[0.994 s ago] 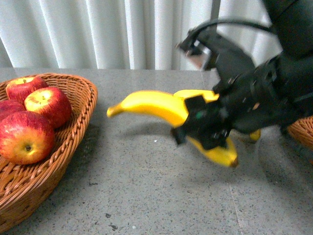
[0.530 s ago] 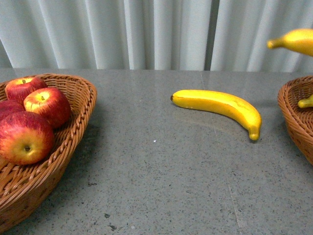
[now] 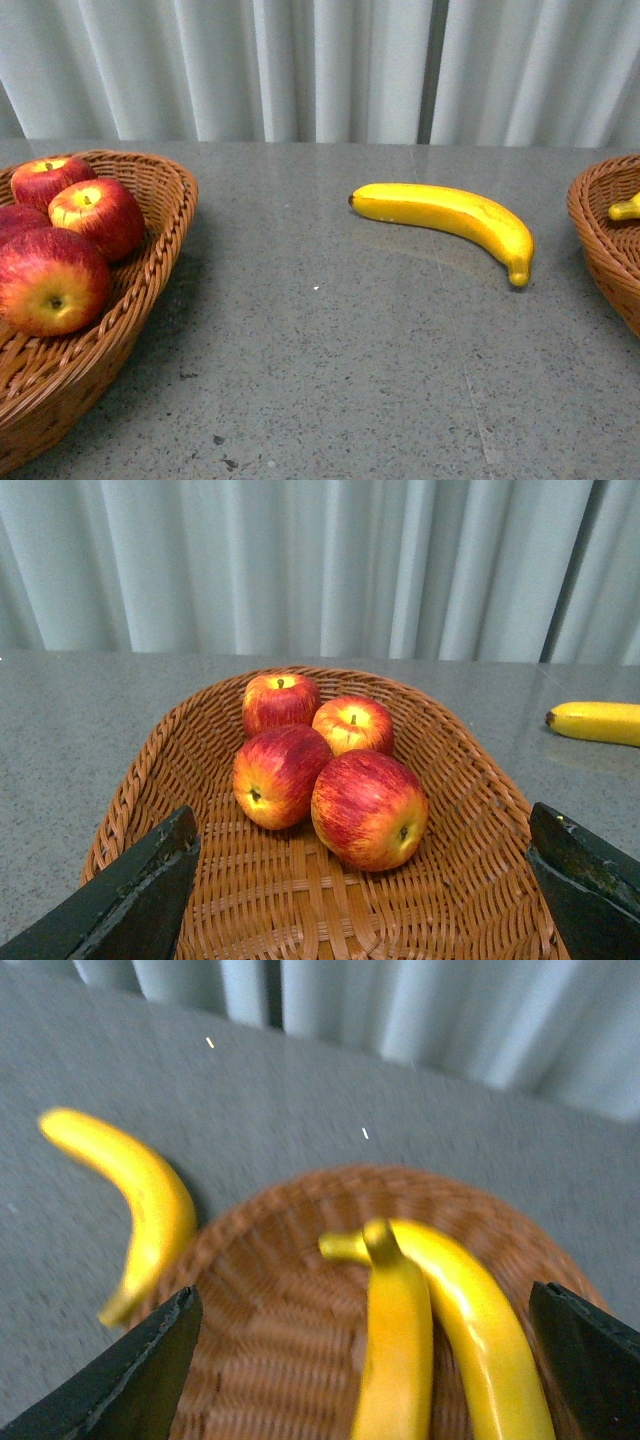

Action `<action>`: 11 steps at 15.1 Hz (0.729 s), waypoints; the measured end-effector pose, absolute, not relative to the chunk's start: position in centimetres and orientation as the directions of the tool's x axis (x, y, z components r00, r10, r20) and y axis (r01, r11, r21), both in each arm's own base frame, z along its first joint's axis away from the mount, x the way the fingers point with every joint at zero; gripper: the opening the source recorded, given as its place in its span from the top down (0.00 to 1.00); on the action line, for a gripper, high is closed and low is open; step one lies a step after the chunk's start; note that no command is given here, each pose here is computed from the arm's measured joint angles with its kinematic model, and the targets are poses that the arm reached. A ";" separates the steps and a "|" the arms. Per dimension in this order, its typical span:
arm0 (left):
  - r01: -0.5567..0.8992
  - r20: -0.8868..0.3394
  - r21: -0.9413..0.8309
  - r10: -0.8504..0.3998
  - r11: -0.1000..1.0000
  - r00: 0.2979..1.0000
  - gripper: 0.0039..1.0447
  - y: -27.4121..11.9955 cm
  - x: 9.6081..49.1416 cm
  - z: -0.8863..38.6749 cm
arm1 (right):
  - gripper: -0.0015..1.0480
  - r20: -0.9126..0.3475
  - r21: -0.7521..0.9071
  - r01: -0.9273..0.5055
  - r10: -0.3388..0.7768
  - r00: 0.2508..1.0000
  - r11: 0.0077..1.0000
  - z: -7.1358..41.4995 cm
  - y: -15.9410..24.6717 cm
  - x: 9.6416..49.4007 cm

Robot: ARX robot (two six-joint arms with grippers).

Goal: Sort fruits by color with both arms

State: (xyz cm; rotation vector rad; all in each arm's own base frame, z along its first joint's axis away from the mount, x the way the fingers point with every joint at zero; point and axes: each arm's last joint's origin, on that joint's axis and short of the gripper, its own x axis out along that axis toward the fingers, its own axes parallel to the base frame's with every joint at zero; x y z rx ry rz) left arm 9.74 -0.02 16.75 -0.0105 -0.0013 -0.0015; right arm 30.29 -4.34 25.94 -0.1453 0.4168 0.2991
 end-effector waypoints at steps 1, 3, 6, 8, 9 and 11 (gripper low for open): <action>0.002 0.001 -0.010 -0.002 1.000 1.000 0.06 0.0 9.7 16.8 | 0.07 -0.352 -0.078 -0.361 0.313 0.882 0.929 27.1 -2.4 30.9; 0.002 0.001 -0.010 -0.002 1.000 1.000 0.06 0.0 9.7 16.8 | 0.06 -0.282 -0.093 -0.466 0.426 0.860 0.880 28.4 2.9 32.7; 0.002 0.001 -0.010 -0.002 1.000 1.000 0.06 0.0 9.7 16.7 | 0.06 -0.368 -0.081 -0.595 0.531 0.763 0.799 25.0 10.9 38.0; 0.002 0.001 -0.010 -0.002 1.000 1.000 0.06 0.0 9.7 16.8 | 0.06 -0.421 -0.084 -0.601 0.518 0.744 0.795 23.8 12.4 40.7; 0.002 0.001 -0.010 -0.002 1.000 1.000 0.06 0.0 9.7 16.8 | 0.06 -0.452 -0.088 -0.596 0.501 0.738 0.798 23.3 12.6 41.8; 0.002 0.001 -0.010 -0.002 1.000 1.000 0.06 0.0 9.7 16.8 | 0.06 -0.529 -0.111 -0.594 0.459 0.714 0.797 21.9 13.0 43.5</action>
